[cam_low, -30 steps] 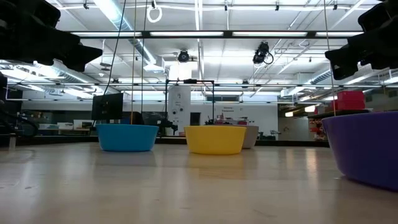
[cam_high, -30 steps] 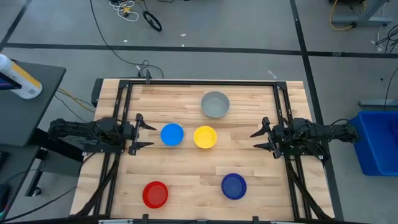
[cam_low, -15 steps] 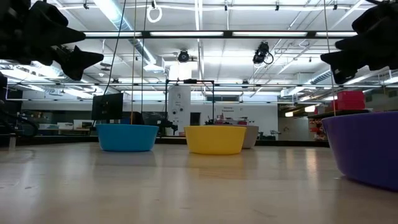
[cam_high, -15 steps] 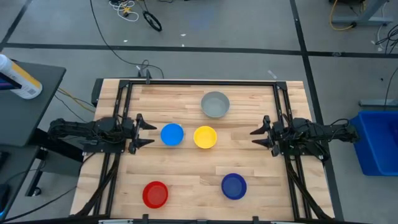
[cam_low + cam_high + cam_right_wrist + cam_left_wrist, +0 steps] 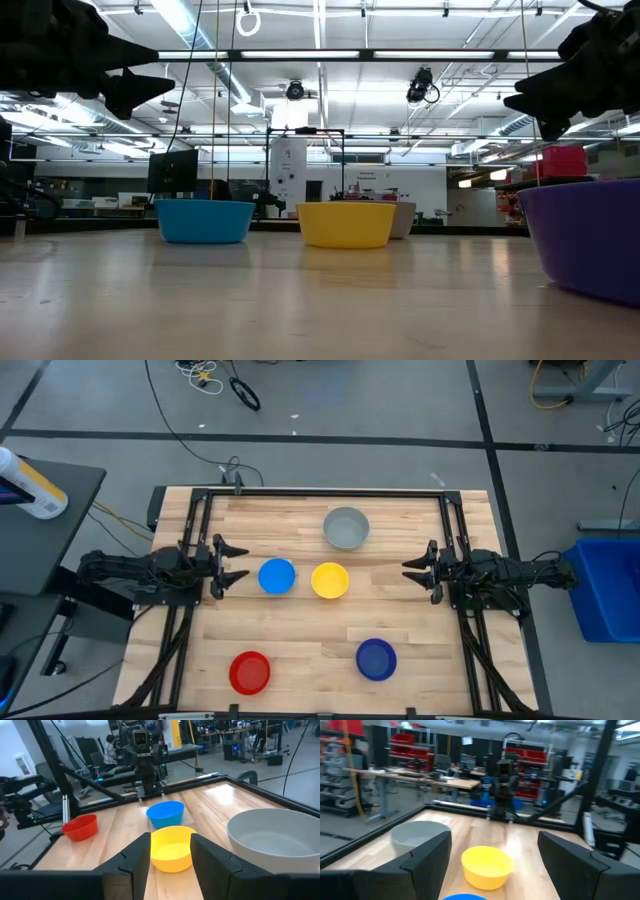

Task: Nest bowls inside each other
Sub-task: Stack the dark blue bowl on the gray bowl

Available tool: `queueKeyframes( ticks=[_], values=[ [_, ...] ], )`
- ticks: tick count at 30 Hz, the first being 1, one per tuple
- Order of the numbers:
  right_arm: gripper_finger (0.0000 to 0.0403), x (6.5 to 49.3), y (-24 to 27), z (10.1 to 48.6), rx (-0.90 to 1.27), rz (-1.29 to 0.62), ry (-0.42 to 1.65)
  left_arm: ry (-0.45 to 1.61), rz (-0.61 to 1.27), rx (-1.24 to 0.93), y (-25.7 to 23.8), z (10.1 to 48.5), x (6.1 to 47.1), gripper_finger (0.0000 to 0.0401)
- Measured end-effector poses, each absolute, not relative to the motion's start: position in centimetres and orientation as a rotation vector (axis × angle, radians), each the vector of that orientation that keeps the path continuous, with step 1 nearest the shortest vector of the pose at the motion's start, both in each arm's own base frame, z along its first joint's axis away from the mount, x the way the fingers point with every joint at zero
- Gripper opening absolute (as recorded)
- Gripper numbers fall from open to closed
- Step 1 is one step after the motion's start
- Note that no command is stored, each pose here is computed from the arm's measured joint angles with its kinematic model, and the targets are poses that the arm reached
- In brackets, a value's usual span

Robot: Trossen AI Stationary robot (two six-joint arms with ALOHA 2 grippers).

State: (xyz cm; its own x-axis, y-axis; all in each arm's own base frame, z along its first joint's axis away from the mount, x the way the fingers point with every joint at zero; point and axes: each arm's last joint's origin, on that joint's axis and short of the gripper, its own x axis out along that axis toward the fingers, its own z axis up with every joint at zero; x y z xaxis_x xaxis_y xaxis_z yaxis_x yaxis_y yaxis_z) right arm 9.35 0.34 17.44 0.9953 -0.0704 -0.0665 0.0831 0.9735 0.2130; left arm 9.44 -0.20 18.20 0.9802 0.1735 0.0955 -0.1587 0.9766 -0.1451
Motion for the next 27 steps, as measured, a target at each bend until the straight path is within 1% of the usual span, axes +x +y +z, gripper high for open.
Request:
queueKeyframes(
  ticks=[8,13,23,27],
  values=[
    [0.0131,9.35,0.45,17.44,0.225,-0.043,0.063,-0.11,0.217,-0.14,-0.06,18.19,9.41,0.0307],
    [0.0128,9.35,0.45,17.44,0.222,-0.043,0.063,-0.106,0.193,-0.117,-0.13,18.19,9.42,0.0307],
    [0.0142,9.35,0.36,17.44,0.219,-0.074,0.059,-0.1,0.179,-0.109,-0.18,18.14,9.44,0.0307],
    [0.0149,9.48,0.35,17.37,0.179,-0.079,0.072,-0.093,0.164,-0.078,-0.22,18.11,9.45,0.0307]
  ],
)
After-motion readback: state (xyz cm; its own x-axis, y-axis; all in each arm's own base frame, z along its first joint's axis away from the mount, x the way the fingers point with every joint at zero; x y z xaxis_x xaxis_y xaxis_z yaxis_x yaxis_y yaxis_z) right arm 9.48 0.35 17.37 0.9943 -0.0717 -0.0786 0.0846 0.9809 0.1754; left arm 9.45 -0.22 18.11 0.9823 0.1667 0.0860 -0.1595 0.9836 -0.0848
